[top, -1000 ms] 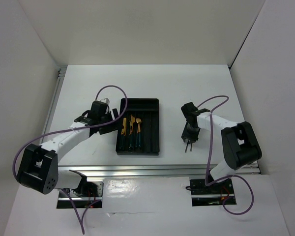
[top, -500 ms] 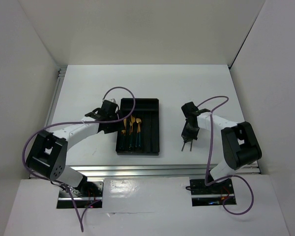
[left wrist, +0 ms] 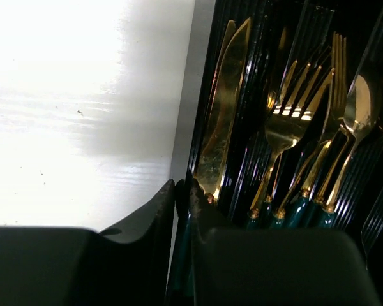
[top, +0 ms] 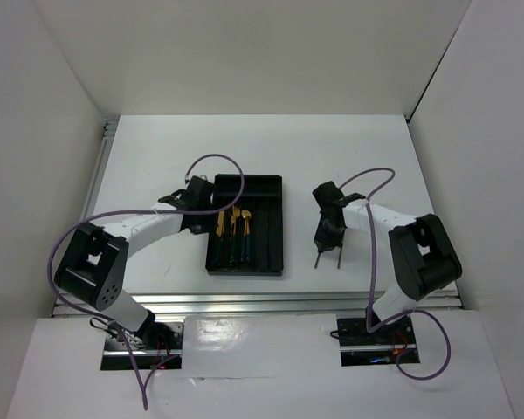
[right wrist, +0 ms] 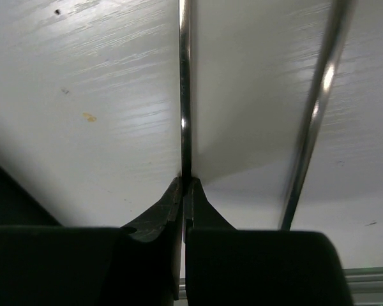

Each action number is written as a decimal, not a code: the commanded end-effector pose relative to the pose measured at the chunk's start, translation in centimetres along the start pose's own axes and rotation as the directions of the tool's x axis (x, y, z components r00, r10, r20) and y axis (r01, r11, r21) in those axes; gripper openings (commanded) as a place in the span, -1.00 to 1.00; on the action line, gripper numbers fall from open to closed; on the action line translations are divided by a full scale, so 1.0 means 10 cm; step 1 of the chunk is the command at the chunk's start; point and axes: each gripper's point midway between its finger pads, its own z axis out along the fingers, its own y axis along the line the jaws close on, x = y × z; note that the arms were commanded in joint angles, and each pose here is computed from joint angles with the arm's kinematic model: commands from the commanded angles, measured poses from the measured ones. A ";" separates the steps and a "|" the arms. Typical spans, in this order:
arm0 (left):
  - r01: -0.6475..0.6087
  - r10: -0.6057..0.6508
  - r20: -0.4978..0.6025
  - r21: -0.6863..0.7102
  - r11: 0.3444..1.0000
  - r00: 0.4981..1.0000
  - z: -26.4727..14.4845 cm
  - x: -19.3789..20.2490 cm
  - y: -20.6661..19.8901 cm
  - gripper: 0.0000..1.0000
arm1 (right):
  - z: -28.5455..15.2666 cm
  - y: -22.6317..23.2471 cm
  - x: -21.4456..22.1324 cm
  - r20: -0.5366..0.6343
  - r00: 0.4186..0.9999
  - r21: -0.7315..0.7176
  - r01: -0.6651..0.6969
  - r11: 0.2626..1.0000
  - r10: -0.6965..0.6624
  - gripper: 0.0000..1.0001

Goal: Sort the eating utensils into containers

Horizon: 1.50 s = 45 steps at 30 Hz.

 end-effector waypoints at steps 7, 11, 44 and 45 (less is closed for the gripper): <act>-0.011 0.011 -0.008 -0.012 1.000 1.000 0.08 -0.01 -0.04 -1.00 | -0.43 0.47 -0.25 0.097 0.992 -0.088 0.085 0.992 -0.077 -1.00; -0.010 0.010 -0.001 -0.006 1.000 1.000 0.09 -0.02 -0.05 -1.00 | -0.88 0.90 -0.49 0.196 0.970 -0.189 0.180 0.965 -0.142 -1.00; -0.116 0.118 -0.030 0.075 0.990 0.993 0.14 -0.02 -0.20 -1.00 | -0.64 1.95 0.30 0.064 0.958 -0.393 0.283 0.875 -0.280 -1.00; -0.116 0.118 -0.030 0.075 0.990 0.993 0.14 -0.02 -0.20 -1.00 | -0.64 1.95 0.30 0.061 0.960 -0.393 0.274 0.878 -0.272 -1.00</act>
